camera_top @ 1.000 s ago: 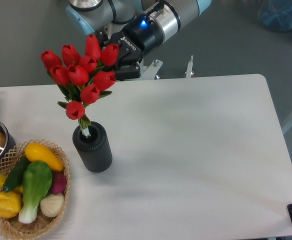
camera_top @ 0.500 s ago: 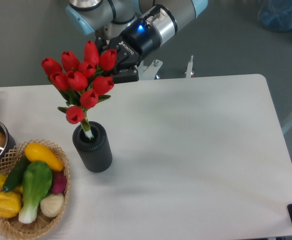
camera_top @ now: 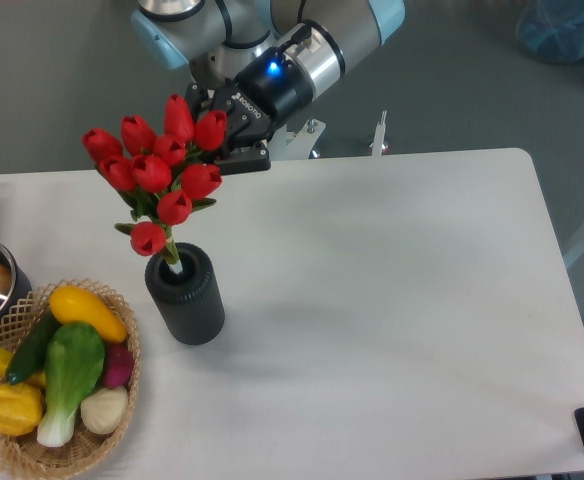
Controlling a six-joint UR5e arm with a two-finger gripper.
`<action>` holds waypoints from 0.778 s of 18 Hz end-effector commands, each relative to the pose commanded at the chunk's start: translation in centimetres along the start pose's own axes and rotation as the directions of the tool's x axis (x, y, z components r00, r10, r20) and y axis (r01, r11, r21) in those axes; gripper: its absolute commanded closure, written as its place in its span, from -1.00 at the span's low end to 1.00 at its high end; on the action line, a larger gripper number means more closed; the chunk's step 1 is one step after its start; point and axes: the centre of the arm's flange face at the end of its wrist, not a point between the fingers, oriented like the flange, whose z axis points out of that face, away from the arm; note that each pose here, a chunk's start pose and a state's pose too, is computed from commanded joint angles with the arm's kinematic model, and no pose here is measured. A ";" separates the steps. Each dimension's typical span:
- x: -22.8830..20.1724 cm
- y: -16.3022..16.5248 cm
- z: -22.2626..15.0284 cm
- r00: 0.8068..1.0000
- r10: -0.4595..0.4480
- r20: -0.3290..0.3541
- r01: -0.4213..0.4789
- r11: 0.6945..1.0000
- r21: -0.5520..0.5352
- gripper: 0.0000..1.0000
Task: Insert the flowers into the vase
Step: 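Push the tulip bunch further down into the vase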
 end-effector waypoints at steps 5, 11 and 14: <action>-0.3 1.7 0.5 1.000 -0.012 -0.011 0.012 1.000 -0.004 0.67; -0.7 4.0 2.3 0.999 -0.013 -0.051 0.013 1.000 -0.009 0.57; -0.9 4.8 2.8 0.998 -0.030 -0.061 0.030 1.000 -0.011 0.55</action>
